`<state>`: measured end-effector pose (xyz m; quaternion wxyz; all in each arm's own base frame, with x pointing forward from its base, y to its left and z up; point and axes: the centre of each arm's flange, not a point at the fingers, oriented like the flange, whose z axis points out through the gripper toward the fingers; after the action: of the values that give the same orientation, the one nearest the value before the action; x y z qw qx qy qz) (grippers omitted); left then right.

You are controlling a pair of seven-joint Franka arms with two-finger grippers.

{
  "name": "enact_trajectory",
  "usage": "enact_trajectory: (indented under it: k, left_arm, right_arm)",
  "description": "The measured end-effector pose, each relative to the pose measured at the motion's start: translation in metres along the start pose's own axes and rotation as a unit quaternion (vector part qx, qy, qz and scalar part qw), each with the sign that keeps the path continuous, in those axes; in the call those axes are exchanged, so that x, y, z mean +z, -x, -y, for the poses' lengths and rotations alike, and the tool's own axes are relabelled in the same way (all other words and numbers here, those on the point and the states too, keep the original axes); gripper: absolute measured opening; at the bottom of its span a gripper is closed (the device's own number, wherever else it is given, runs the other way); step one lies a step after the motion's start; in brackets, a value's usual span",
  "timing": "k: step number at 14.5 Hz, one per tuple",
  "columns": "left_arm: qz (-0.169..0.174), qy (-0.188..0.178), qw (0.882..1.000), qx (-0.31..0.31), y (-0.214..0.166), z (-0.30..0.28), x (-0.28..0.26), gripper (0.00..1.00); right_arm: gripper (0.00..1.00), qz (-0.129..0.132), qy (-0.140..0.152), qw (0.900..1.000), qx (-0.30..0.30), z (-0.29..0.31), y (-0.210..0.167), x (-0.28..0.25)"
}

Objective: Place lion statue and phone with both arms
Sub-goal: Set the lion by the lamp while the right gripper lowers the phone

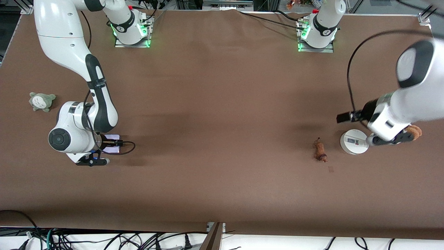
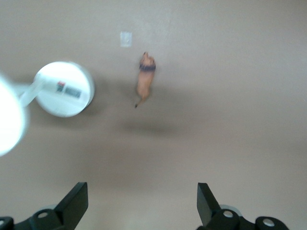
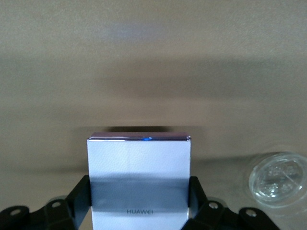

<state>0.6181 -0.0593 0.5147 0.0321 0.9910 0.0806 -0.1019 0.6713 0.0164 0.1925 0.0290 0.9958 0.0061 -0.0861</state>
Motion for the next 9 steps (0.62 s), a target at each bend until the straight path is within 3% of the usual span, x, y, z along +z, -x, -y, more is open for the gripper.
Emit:
enact_trajectory:
  k: [7, 9]
  left_arm:
    - [-0.072, -0.021, 0.997, 0.007, 0.102, 0.001, -0.129, 1.0]
    - [-0.078, -0.021, 0.997, 0.005, 0.112, 0.004, -0.146, 1.0]
  right_arm:
    - [0.84, -0.014, 0.003, 1.0, -0.003, -0.005, 0.004, 0.015]
    - [0.94, -0.018, 0.003, 1.0, -0.005, -0.005, 0.003, 0.012]
